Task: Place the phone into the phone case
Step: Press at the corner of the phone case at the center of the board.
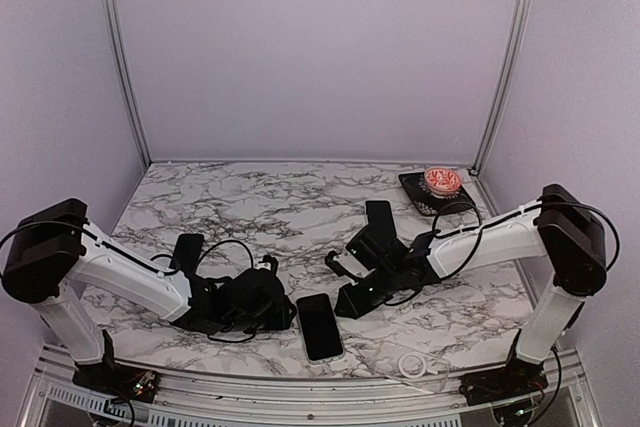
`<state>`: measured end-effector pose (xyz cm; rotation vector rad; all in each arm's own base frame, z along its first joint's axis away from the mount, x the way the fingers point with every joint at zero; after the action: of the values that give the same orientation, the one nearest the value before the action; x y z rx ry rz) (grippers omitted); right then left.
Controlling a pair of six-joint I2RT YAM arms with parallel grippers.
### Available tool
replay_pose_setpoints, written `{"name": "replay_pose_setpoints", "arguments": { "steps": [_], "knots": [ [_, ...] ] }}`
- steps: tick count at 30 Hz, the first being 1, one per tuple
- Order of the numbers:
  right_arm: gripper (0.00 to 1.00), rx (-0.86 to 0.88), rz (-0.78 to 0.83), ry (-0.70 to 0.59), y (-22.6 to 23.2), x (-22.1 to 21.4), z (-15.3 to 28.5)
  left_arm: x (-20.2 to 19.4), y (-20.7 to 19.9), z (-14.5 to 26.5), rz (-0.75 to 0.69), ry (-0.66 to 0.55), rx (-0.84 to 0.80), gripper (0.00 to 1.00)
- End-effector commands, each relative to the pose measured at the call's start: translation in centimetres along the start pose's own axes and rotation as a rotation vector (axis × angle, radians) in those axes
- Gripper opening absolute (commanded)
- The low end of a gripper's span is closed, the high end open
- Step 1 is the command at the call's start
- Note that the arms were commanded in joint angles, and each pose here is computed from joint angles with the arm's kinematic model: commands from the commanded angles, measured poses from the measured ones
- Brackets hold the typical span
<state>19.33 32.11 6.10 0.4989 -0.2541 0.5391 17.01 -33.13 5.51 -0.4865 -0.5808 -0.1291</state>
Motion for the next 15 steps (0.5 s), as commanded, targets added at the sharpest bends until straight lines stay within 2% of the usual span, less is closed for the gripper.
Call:
{"name": "replay_pose_setpoints", "arguments": {
  "steps": [1,3,5,7,8,9,11,13,15],
  "knots": [
    [0.16,-0.056,0.003,-0.063,0.5,2.2,1.8,0.4,0.5,0.8,0.032,-0.035,0.003,0.35],
    [0.17,-0.132,0.013,-0.072,-0.2,2.5,2.3,0.8,-0.2,1.5,0.048,-0.052,-0.047,0.35],
    [0.19,-0.194,0.026,-0.071,-0.7,2.7,2.9,1.5,-1.4,2.6,0.064,-0.082,-0.139,0.42],
    [0.24,-0.164,0.043,-0.089,-0.2,2.8,3.1,2.1,-1.8,3.1,0.077,-0.119,-0.179,0.62],
    [0.32,-0.110,0.054,-0.103,0.6,2.9,3.1,2.2,-1.7,3.1,0.079,-0.128,-0.174,0.71],
    [0.39,-0.057,0.063,-0.107,1.2,2.9,3.0,2.1,-1.6,2.8,0.079,-0.127,-0.164,0.75],
    [0.43,-0.011,0.067,-0.103,1.9,2.7,2.5,1.4,-1.5,1.8,0.081,-0.096,-0.151,0.76],
    [0.36,-0.024,0.069,-0.081,1.9,2.4,1.7,0.5,-1.8,0.8,0.078,-0.047,-0.153,0.70],
    [0.29,-0.028,0.083,-0.056,2.2,1.9,0.9,0.0,-2.1,-0.1,0.077,-0.016,-0.153,0.60]
  ]
}}
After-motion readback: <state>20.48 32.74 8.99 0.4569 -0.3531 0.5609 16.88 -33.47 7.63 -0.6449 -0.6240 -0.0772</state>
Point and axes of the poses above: each gripper's point midway between its finger pads, its own z axis back along the fingers, its own y axis along the line the jaws close on, x = y × z, the point moved 4 cm from there along z, back along the fingers, and after that the axes turned 3 degrees about -z, right-handed, at the moved point
